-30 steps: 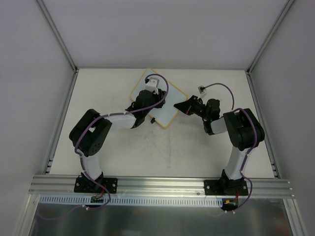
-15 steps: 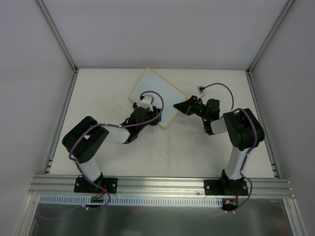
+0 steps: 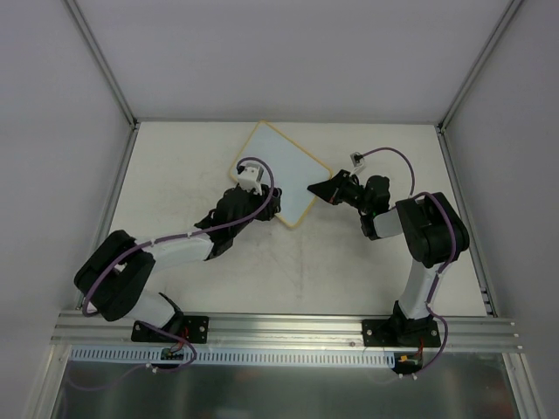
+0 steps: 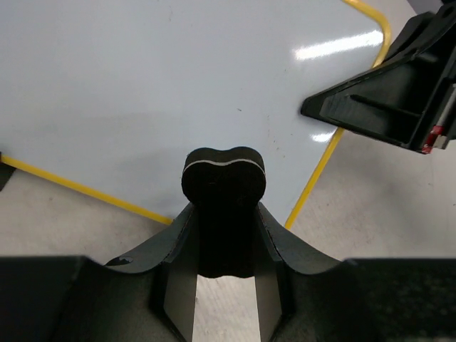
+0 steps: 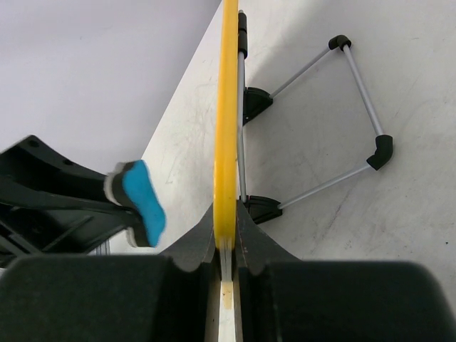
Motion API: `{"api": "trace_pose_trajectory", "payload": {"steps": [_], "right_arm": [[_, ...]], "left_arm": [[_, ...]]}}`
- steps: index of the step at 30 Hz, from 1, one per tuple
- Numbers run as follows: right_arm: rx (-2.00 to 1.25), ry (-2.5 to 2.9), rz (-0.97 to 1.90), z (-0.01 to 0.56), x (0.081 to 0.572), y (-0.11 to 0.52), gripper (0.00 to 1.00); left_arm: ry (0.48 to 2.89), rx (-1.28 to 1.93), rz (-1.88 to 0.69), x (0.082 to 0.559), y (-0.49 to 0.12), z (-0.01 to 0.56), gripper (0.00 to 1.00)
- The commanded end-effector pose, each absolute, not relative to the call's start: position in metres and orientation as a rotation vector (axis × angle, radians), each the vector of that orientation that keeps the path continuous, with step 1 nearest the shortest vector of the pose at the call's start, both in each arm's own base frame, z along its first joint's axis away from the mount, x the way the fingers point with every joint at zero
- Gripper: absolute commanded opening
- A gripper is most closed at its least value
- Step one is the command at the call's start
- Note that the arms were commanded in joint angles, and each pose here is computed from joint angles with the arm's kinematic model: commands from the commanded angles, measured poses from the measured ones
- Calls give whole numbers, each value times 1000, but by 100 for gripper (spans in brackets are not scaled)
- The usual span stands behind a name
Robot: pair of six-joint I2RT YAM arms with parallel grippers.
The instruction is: Erase the whiteboard
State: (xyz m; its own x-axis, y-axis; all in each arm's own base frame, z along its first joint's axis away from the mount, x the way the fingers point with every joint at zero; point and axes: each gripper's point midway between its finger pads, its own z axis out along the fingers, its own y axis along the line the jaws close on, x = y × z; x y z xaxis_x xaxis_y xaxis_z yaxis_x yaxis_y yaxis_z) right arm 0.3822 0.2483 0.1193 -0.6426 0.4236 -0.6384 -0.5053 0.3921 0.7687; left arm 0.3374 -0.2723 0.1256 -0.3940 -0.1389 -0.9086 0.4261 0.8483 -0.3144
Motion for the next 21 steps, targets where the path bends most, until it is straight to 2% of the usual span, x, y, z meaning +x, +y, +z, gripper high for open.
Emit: {"api": "trace_pose_trajectory", "payload": {"steps": [1, 8, 12, 16, 21], "right_arm": [[-290, 1490, 1412, 194, 374, 260, 0], [-282, 1493, 1409, 192, 376, 259, 0], [-279, 1494, 1409, 192, 376, 260, 0], [-283, 1492, 1411, 193, 375, 260, 0], [-281, 1492, 1411, 193, 374, 260, 1]], "left_arm": [[1866, 169, -607, 340, -257, 162, 0], [2052, -92, -416, 317, -169, 143, 0], [2128, -182, -378, 303, -139, 131, 0], [2248, -252, -383, 296, -121, 96, 0], [2440, -305, -483, 293, -126, 58, 0]]}}
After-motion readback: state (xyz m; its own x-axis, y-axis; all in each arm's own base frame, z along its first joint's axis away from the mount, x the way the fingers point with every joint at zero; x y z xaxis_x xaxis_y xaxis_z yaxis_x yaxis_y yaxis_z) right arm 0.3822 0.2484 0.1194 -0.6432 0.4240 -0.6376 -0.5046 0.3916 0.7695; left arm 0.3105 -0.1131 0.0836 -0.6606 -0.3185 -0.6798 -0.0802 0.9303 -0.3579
